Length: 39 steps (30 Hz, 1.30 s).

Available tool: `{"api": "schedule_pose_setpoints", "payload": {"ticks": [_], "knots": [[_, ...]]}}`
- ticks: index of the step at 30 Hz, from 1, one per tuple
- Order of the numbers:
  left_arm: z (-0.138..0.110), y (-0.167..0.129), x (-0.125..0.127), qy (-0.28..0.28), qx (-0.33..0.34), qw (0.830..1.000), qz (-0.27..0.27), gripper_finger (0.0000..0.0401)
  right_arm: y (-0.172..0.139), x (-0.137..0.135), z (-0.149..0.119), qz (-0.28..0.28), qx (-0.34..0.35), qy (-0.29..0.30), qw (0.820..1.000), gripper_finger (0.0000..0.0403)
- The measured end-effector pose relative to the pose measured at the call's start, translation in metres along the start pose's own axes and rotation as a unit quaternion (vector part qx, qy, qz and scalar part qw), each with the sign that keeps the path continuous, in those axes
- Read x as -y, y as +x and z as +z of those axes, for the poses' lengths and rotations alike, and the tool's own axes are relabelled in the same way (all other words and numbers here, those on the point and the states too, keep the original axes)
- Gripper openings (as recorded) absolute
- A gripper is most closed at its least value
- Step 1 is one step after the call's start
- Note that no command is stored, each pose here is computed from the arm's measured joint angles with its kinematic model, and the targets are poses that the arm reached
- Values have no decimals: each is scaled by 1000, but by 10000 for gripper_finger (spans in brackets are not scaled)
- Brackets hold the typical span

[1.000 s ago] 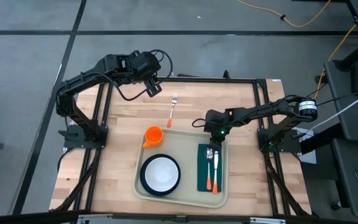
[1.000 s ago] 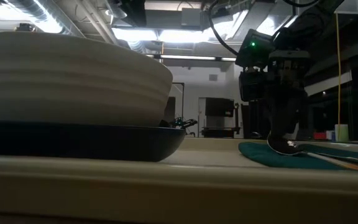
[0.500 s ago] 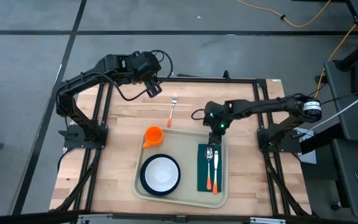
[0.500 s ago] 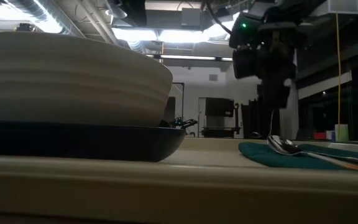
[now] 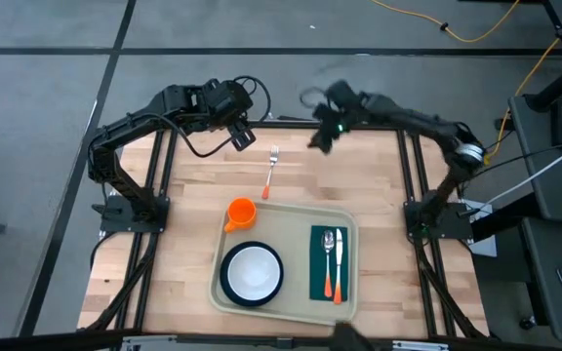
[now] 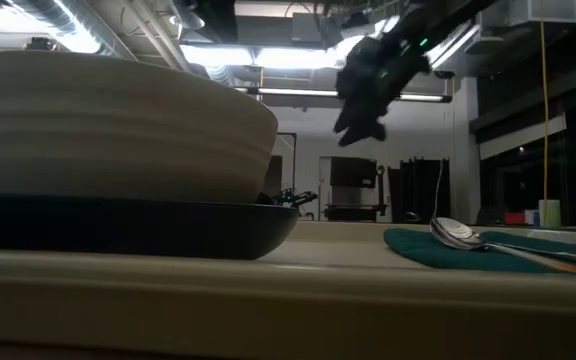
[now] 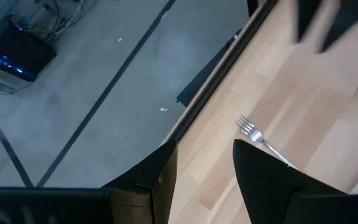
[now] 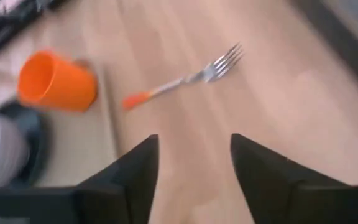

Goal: Set up tray
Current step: Put the orange fork on the dark green napkin to the left of the orange spoon

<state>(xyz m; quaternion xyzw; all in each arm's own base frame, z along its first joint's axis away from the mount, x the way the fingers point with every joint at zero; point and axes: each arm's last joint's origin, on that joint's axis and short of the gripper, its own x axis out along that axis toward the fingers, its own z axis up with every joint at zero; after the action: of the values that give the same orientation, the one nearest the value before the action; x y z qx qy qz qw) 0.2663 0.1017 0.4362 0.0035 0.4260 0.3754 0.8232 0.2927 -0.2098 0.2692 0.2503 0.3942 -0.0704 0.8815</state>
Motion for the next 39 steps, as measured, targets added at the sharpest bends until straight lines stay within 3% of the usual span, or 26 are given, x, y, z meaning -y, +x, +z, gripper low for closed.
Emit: {"api": "schedule_pose_setpoints", "payload": {"ticks": [5,12,22,31,39], "knots": [[5,0,0,-13,24,1000,1,150,28,54,42,21,2,17,1000,252],[7,0,0,-32,34,999,0,150,81,90,76,36,-60,9,998,264],[7,0,0,-41,34,999,7,150,140,89,76,9,-126,-21,992,252],[7,0,-1,-53,36,998,12,150,154,67,82,24,-103,-57,993,252],[7,-1,2,-67,37,997,8,150,161,71,82,21,-95,-48,994,252]]}}
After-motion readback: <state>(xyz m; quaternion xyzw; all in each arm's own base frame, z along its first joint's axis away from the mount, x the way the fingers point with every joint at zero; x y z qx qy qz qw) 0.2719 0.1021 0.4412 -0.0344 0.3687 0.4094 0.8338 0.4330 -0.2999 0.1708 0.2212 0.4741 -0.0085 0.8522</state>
